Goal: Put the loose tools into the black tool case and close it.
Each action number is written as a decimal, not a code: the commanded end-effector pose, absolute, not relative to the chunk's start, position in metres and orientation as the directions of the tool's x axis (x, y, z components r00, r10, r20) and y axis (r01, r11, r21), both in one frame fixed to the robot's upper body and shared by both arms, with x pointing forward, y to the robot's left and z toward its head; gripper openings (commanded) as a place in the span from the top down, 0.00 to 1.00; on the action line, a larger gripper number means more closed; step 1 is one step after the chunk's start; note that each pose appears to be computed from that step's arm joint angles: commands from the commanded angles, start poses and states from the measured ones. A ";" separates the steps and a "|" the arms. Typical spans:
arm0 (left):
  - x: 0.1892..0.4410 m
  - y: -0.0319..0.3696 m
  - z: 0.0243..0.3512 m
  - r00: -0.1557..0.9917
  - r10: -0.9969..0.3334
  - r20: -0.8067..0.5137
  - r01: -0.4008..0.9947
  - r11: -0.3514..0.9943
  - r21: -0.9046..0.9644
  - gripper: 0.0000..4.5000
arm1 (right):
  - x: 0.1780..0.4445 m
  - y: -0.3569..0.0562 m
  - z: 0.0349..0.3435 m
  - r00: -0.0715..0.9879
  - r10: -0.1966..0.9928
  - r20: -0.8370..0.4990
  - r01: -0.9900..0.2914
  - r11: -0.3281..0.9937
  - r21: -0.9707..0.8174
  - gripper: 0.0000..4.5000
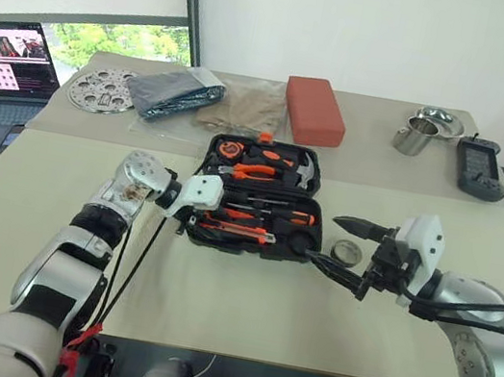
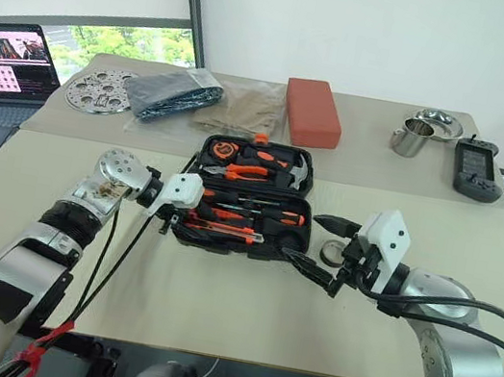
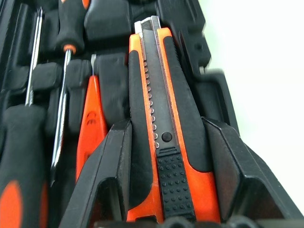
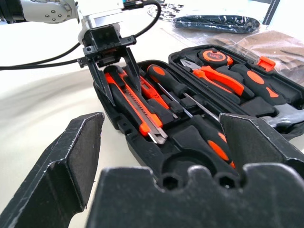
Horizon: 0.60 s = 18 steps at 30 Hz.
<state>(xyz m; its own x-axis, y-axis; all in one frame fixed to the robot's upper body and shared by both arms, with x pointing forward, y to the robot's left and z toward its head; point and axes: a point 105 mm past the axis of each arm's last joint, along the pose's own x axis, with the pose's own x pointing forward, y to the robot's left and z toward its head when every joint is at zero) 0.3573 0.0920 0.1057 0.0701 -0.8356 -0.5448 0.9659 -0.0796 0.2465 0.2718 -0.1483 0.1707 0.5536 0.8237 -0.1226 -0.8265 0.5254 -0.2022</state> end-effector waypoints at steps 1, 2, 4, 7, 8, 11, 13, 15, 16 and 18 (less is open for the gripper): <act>0.359 0.090 0.112 0.095 -0.852 -0.515 0.965 -0.048 0.258 0.61 | 0.268 -0.147 0.177 0.549 0.830 -0.100 -0.824 0.518 -0.229 0.00; 0.359 0.090 0.111 0.099 -0.850 -0.518 0.964 -0.047 0.260 0.61 | 0.268 -0.148 0.176 0.549 0.830 -0.104 -0.825 0.516 -0.231 0.00; 0.358 0.091 0.109 0.100 -0.844 -0.528 0.963 -0.051 0.263 0.61 | 0.268 -0.148 0.177 0.549 0.829 -0.106 -0.824 0.515 -0.235 0.00; 0.357 0.093 0.106 0.099 -0.826 -0.555 0.959 -0.069 0.274 0.61 | 0.269 -0.148 0.178 0.549 0.830 -0.104 -0.824 0.515 -0.238 0.00; 0.357 0.095 0.105 0.105 -0.813 -0.573 0.955 -0.078 0.287 0.61 | 0.269 -0.148 0.178 0.549 0.830 -0.103 -0.823 0.515 -0.238 0.00; 0.361 0.101 0.105 0.135 -0.782 -0.609 0.945 -0.083 0.316 0.61 | 0.269 -0.147 0.178 0.549 0.830 -0.102 -0.823 0.516 -0.237 0.00; 0.365 0.103 0.106 0.160 -0.774 -0.613 0.942 -0.066 0.329 0.61 | 0.269 -0.147 0.177 0.550 0.829 -0.101 -0.823 0.517 -0.236 0.00; 0.366 0.103 0.105 0.163 -0.770 -0.617 0.942 -0.064 0.329 0.61 | 0.269 -0.147 0.176 0.551 0.829 -0.099 -0.822 0.518 -0.235 0.00; 0.366 0.103 0.105 0.162 -0.768 -0.619 0.942 -0.066 0.329 0.61 | 0.269 -0.146 0.177 0.551 0.829 -0.097 -0.822 0.519 -0.234 0.00; 0.368 0.100 0.106 0.187 -0.770 -0.610 0.936 -0.049 0.349 0.39 | 0.269 -0.146 0.176 0.551 0.829 -0.095 -0.822 0.520 -0.232 0.00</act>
